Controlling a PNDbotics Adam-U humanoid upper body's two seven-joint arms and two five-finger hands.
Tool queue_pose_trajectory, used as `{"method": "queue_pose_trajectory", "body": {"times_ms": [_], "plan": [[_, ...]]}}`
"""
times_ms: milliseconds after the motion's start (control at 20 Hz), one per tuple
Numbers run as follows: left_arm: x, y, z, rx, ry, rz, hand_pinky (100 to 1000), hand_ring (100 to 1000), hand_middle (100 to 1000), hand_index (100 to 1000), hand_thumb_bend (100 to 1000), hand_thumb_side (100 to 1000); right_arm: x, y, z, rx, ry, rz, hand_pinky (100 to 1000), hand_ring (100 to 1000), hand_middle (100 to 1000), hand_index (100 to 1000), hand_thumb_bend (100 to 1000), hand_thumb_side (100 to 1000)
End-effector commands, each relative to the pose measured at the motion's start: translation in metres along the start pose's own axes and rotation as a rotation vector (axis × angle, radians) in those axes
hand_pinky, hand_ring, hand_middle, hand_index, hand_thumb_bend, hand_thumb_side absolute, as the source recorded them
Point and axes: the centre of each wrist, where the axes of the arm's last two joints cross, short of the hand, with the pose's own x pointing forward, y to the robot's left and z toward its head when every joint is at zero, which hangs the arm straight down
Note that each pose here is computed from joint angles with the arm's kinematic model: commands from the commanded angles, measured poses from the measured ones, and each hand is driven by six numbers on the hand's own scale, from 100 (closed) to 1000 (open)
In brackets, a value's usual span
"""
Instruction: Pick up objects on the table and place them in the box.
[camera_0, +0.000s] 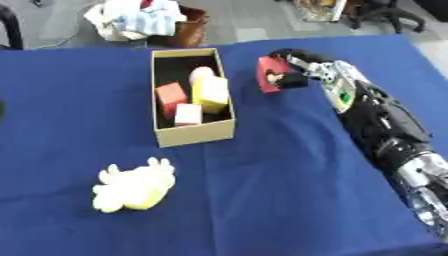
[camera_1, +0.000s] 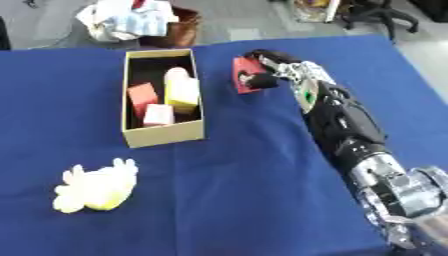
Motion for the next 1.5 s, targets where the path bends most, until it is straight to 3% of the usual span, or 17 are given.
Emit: {"method": "queue_pose_trajectory", "body": {"times_ms": [50,150,300,350,550,750,1200,1300,1350,1400,1500], "plan": [[0.007,0.008,-0.001,0.008,-0.024,-0.018,702,615,620,775,318,612,0.007,-0.004,-0.003,0.007,-0.015,0.054,819,856,944,1000,100,430],[0.007,0.008,-0.002,0.009,-0.024,-0.018,702,615,620,775,317,612,0.008,-0.004,-0.003,0.001,-0.02,0.065,761,790,899,1000,100,336],[0.007,0.008,-0.001,0.011,-0.024,-0.019,702,615,619,775,316,612,0.008,-0.005,-0.002,-0.024,-0.026,0.073,638,647,787,970,100,100],[0.007,0.008,-0.001,0.011,-0.023,-0.019,701,615,619,775,316,612,0.008,-0.006,-0.002,-0.037,-0.03,0.077,583,584,726,937,100,100],[0.006,0.008,-0.001,0.012,-0.02,-0.017,701,614,619,775,316,612,0.012,-0.014,0.0,-0.115,-0.066,0.089,476,469,553,850,100,100],[0.005,0.009,-0.001,0.014,-0.018,-0.018,701,613,619,775,315,612,0.021,-0.03,0.002,-0.202,-0.136,0.103,432,427,489,824,100,100],[0.004,0.009,0.0,0.017,-0.014,-0.019,701,612,618,775,314,612,0.047,-0.06,0.006,-0.266,-0.275,0.128,443,437,490,833,100,100],[0.004,0.009,0.0,0.017,-0.013,-0.018,701,612,618,775,315,612,0.049,-0.059,0.006,-0.226,-0.274,0.139,552,538,606,908,100,100],[0.004,0.009,0.0,0.017,-0.013,-0.018,701,612,618,775,314,612,0.048,-0.058,0.006,-0.195,-0.265,0.144,677,688,776,990,100,100],[0.004,0.009,0.001,0.017,-0.013,-0.018,701,611,618,775,315,612,0.046,-0.056,0.005,-0.157,-0.249,0.147,698,717,804,999,100,126],[0.004,0.009,0.001,0.018,-0.012,-0.019,701,611,618,775,315,612,0.04,-0.05,0.004,-0.09,-0.211,0.135,743,772,850,1000,100,363]]}}
